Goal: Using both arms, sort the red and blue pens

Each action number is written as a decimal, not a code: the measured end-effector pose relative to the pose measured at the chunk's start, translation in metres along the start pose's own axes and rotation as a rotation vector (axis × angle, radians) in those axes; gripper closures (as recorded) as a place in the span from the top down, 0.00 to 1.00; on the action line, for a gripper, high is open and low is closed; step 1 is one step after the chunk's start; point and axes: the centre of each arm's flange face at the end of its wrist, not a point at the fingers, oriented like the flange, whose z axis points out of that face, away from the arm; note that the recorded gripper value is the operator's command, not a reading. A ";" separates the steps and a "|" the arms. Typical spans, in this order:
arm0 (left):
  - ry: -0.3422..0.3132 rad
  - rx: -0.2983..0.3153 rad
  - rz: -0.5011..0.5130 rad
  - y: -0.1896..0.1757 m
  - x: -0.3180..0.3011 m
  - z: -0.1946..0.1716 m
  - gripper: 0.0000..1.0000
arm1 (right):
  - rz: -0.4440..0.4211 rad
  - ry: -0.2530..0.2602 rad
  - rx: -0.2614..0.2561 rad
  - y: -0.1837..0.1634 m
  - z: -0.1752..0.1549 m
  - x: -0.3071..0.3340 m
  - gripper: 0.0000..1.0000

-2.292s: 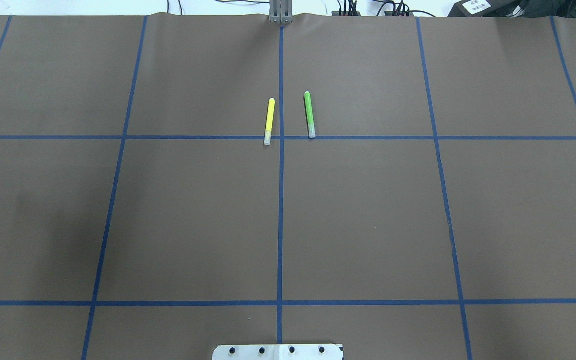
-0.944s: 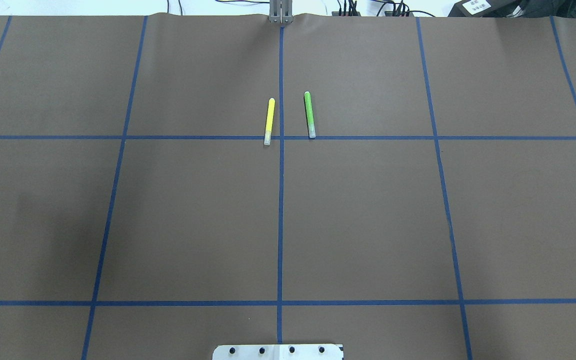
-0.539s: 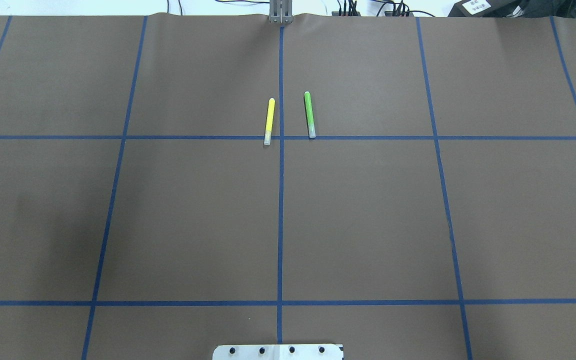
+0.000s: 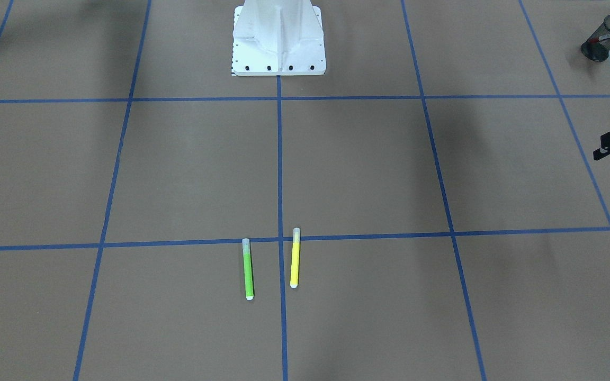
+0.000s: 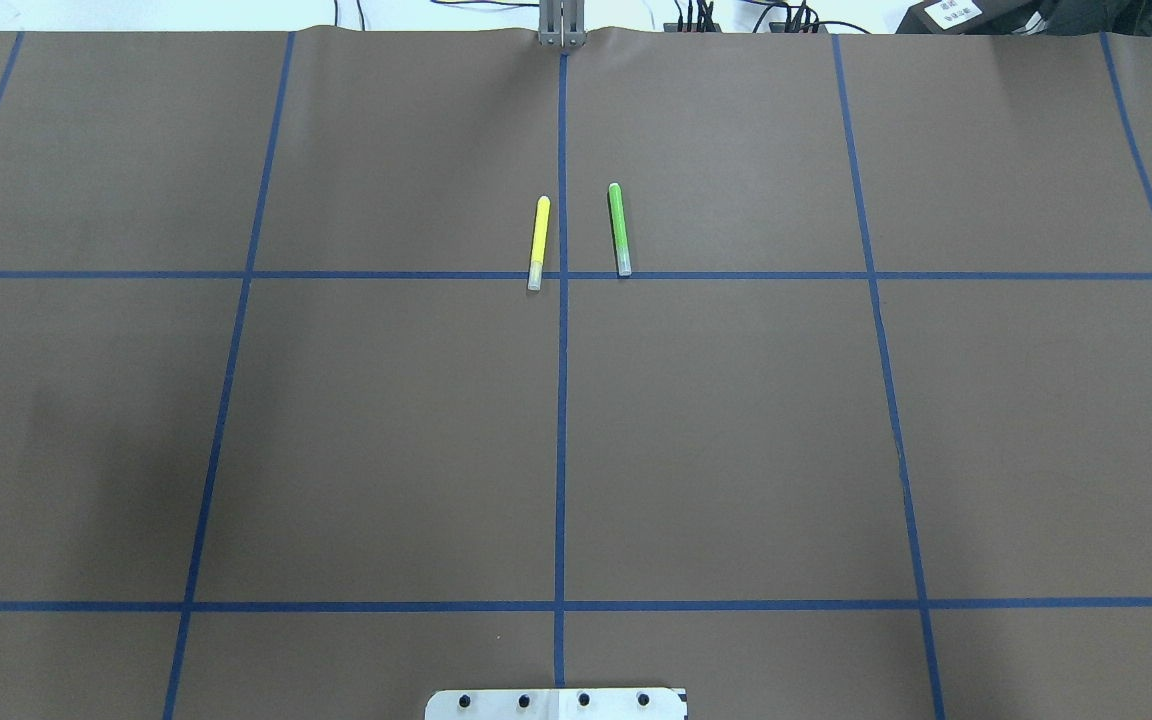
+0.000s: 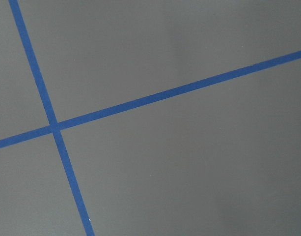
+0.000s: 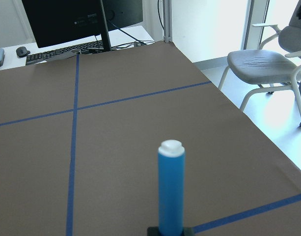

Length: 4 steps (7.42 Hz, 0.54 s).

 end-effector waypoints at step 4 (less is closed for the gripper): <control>0.000 0.008 0.005 0.001 0.003 -0.004 1.00 | 0.002 0.047 -0.025 0.029 -0.018 -0.005 0.00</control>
